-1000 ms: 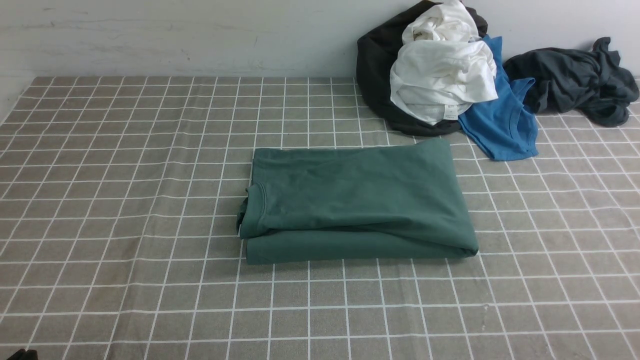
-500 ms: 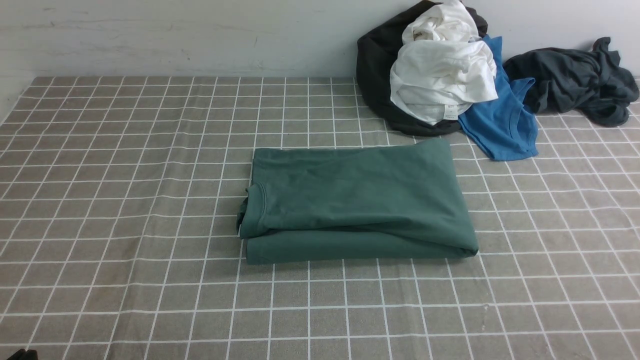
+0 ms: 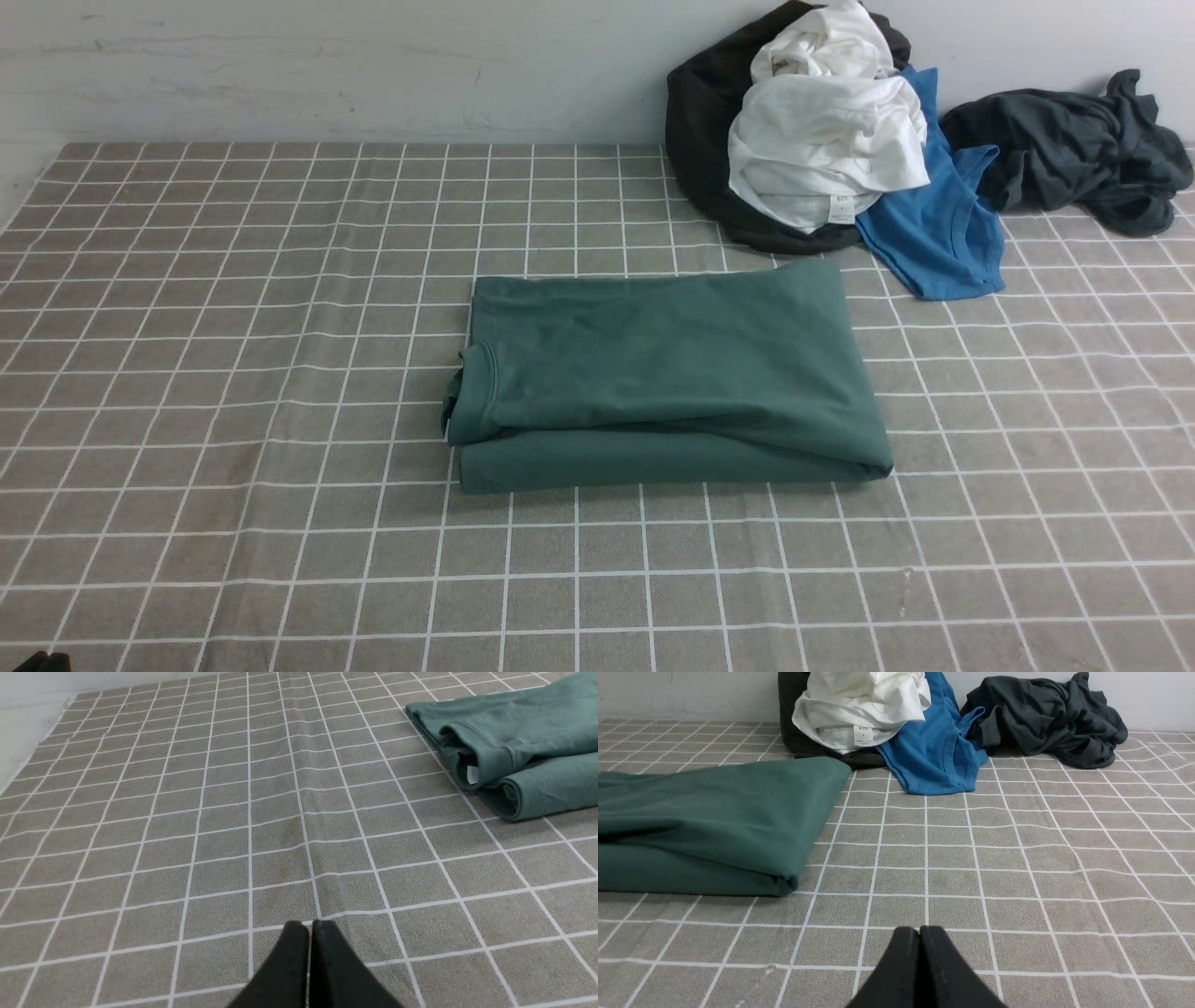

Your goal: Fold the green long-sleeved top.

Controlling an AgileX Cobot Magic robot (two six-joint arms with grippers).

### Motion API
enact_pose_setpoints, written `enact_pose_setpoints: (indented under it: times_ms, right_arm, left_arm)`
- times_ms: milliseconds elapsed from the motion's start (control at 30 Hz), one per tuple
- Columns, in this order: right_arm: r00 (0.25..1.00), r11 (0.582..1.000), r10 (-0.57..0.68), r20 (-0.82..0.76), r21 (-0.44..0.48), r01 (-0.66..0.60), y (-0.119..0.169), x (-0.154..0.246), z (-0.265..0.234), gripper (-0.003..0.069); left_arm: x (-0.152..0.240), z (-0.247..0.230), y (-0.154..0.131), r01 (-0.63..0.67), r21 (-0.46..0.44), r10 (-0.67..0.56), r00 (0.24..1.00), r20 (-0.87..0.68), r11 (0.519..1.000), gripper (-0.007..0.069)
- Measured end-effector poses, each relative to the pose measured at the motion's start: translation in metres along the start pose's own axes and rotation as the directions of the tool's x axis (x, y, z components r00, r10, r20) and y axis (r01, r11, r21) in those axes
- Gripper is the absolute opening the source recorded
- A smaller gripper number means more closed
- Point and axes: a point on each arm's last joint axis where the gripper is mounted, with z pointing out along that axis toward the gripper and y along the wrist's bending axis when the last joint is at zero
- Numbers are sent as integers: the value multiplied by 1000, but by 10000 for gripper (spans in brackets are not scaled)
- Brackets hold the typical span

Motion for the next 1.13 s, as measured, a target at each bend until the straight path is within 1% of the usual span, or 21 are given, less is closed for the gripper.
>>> enact_pose_setpoints:
  times_ms: [267,400,800,1133]
  right_arm:
    - [1000,1000,0,0,0,0,0,0,0,-14]
    - [1000,1000,0,0,0,0,0,0,0,-14]
    - [1000,1000,0,0,0,0,0,0,0,-14]
    - [1000,1000,-3,0,0,3,0,0,0,-14]
  left_arm:
    - [0,0,0,0,0,0,1000,0,1000,-7]
    - [0,0,1,7,-23,-7,1000,-1,1000,-7]
    - [0,0,2,13,-42,-13,1000,-1,999,-7]
    - [0,0,2,13,-44,-13,1000,-1,999,-7]
